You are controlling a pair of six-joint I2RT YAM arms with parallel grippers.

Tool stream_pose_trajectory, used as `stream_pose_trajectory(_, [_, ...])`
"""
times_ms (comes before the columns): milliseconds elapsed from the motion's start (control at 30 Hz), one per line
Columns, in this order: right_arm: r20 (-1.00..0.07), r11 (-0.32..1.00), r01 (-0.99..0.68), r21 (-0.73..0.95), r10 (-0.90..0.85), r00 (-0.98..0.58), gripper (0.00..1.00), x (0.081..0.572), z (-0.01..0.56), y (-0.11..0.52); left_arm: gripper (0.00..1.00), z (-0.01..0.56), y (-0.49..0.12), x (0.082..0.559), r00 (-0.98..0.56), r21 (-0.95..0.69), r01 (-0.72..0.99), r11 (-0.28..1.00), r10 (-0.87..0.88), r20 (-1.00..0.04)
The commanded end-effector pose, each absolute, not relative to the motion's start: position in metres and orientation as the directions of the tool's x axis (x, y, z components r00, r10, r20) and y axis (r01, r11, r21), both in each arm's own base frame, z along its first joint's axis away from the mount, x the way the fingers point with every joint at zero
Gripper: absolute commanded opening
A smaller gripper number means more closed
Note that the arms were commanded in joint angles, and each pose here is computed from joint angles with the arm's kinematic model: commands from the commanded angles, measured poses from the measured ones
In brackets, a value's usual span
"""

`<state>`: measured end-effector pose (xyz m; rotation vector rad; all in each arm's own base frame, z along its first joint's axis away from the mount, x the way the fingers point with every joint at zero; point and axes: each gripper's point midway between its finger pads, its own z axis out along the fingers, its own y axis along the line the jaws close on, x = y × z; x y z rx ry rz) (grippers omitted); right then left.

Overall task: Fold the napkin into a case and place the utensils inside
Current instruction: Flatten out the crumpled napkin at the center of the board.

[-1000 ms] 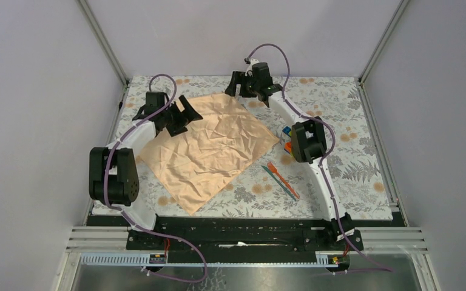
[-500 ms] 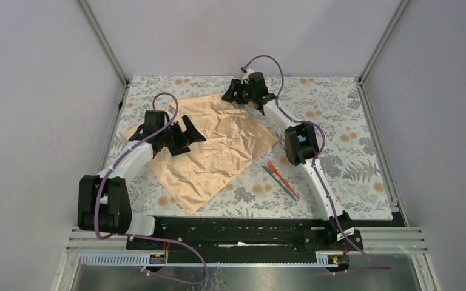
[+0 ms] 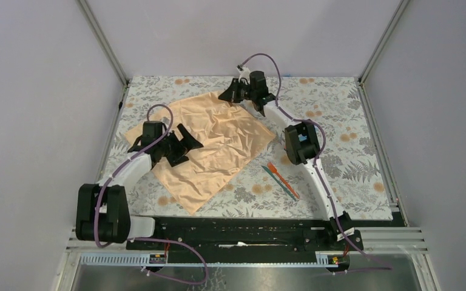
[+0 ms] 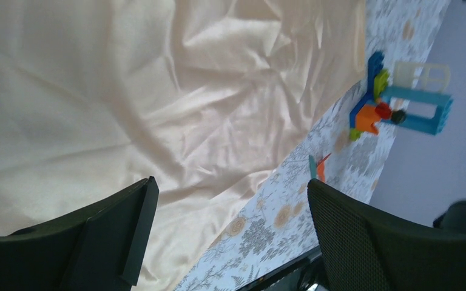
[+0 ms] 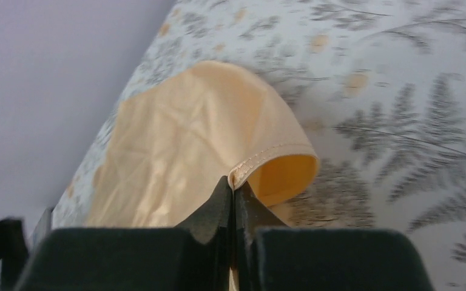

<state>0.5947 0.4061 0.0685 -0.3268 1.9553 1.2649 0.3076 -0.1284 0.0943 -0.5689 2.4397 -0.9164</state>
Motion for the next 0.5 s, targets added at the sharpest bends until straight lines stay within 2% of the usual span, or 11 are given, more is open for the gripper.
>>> stream_pose_trajectory(0, [-0.915, 0.123, -0.907, 0.403, 0.041, -0.401, 0.0, 0.497, 0.237, 0.447, 0.98, 0.129, -0.1, 0.324, -0.643, -0.749, -0.253, 0.613, -0.685, -0.344])
stream_pose_trajectory(133, [-0.907, 0.025, -0.932, 0.361, -0.223, -0.358, 0.0, 0.398, 0.204, 0.463, 0.97, 0.127, -0.06, 0.308, -0.518, -0.761, -0.384, 0.522, -0.804, -0.29])
stream_pose_trajectory(200, [-0.87, 0.029, -0.931, 0.363, -0.346, -0.351, 0.0, 0.343, 0.165, 0.461, 0.97, 0.134, -0.045, 0.298, -0.465, -0.765, -0.393, 0.511, -0.828, -0.314])
stream_pose_trajectory(267, [-0.854, 0.016, -0.939, 0.343, -0.412, -0.319, 0.0, 0.293, 0.151, 0.462, 0.97, 0.141, -0.039, 0.291, -0.438, -0.77, -0.383, 0.51, -0.834, -0.335])
stream_pose_trajectory(300, [-0.838, 0.007, -0.935, 0.355, -0.442, -0.322, 0.04, 0.273, 0.141, 0.463, 0.97, 0.145, -0.038, 0.289, -0.438, -0.773, -0.37, 0.516, -0.83, -0.344])
stream_pose_trajectory(367, [-0.796, -0.008, -0.901, 0.434, -0.472, -0.379, 0.21, 0.248, 0.134, 0.461, 0.98, 0.146, -0.043, 0.285, -0.467, -0.771, -0.358, 0.527, -0.816, -0.341])
stream_pose_trajectory(467, [-0.739, 0.129, -0.85, 0.511, -0.439, -0.511, 0.47, 0.249, 0.138, 0.455, 0.98, 0.145, -0.051, 0.282, -0.54, -0.764, -0.33, 0.554, -0.775, -0.329])
